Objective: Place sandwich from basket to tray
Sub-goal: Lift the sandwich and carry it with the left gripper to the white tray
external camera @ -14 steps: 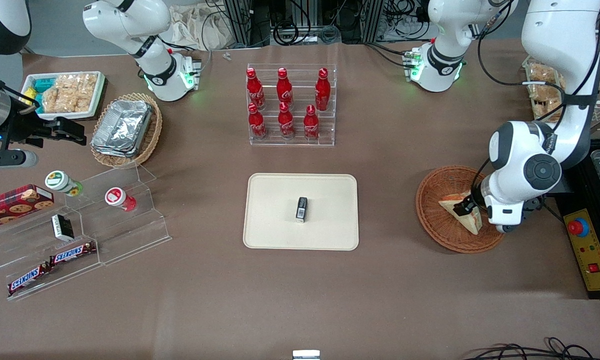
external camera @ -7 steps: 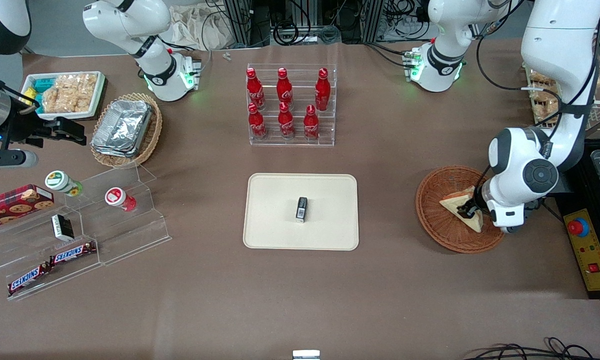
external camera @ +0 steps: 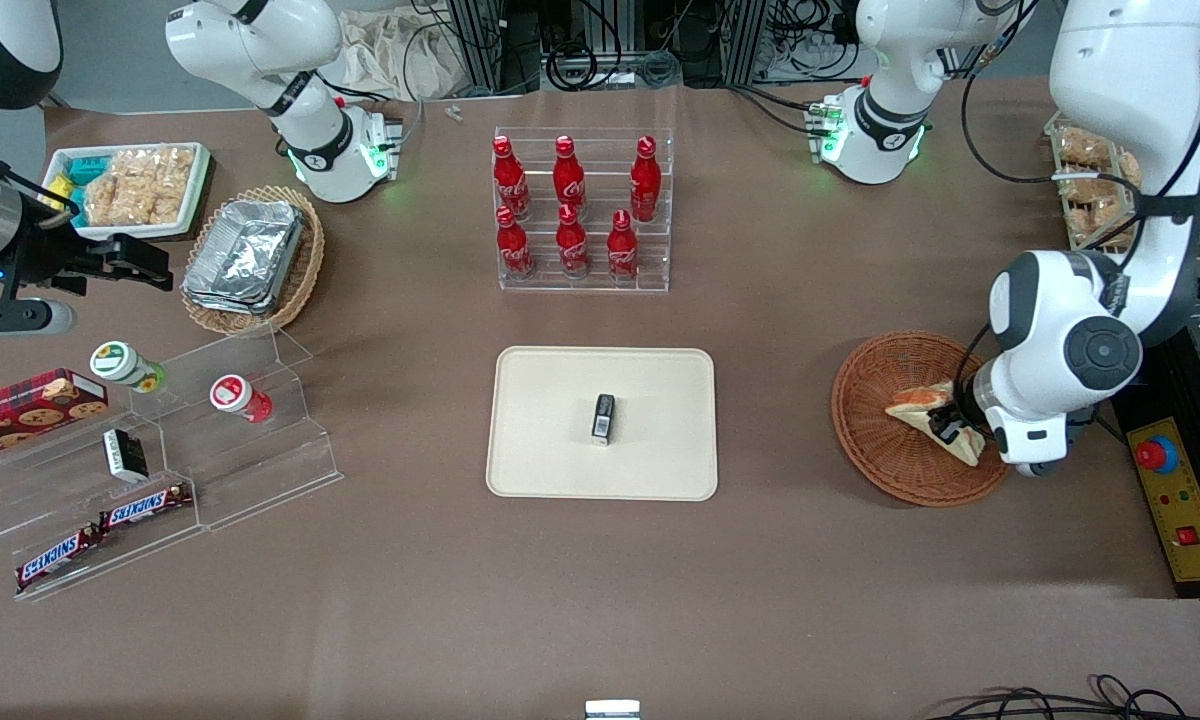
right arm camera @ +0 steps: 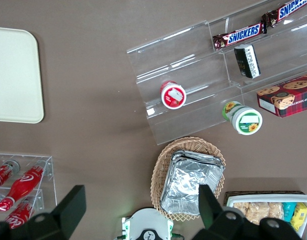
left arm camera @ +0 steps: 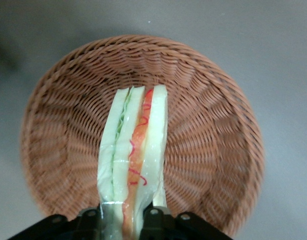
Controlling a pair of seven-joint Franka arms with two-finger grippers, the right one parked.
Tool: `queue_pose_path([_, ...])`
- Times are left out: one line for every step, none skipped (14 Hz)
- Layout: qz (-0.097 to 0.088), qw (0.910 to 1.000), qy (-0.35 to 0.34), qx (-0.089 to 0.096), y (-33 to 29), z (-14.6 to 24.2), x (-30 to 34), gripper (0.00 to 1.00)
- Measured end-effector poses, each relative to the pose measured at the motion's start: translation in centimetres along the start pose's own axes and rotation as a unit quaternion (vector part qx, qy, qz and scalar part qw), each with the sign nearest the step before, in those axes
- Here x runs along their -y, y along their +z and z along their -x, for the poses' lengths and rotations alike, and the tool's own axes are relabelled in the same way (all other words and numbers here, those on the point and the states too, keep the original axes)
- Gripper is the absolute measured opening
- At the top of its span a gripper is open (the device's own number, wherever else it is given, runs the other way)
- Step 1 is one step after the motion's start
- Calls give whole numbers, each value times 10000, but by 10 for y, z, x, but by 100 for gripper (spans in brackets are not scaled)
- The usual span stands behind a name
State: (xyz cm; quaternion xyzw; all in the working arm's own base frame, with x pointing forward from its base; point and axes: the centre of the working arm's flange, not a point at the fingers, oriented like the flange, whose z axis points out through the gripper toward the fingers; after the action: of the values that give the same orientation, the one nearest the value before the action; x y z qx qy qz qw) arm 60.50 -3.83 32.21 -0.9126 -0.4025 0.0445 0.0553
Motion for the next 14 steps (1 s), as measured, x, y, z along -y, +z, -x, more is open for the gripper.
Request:
queue_pose_path([-88, 9999, 81, 46, -31, 7, -8, 19])
queue_pose_path([-124, 9998, 175, 60, -65, 15, -16, 19])
queue_pose_path([-120, 9995, 284, 54, -100, 26, -25, 19])
queue_pose_path([-82, 9991, 411, 38, -134, 39, -32, 19])
queue_pose_path([-22, 9984, 567, 19, -161, 55, -41, 19])
queue_pose_path([56, 9970, 766, 0, -179, 74, -51, 19])
queue_pose_path([125, 9949, 998, -6, -189, 97, -62, 18])
queue_pose_path([158, 9922, 1235, 16, -190, 120, -74, 16])
queue_pose_path([165, 9889, 1476, 65, -187, 144, -87, 16])
queue_pose_path([178, 9852, 1700, 116, -179, 167, -101, 15])
queue_pose_path([233, 9813, 1904, 146, -168, 187, -116, 15])
queue_pose_path([250, 9773, 2094, 196, -151, 206, -132, 15])
queue_pose_path([174, 9732, 2281, 245, -126, 223, -147, 15])
queue_pose_path([44, 9688, 2465, 249, -96, 236, -161, 15])
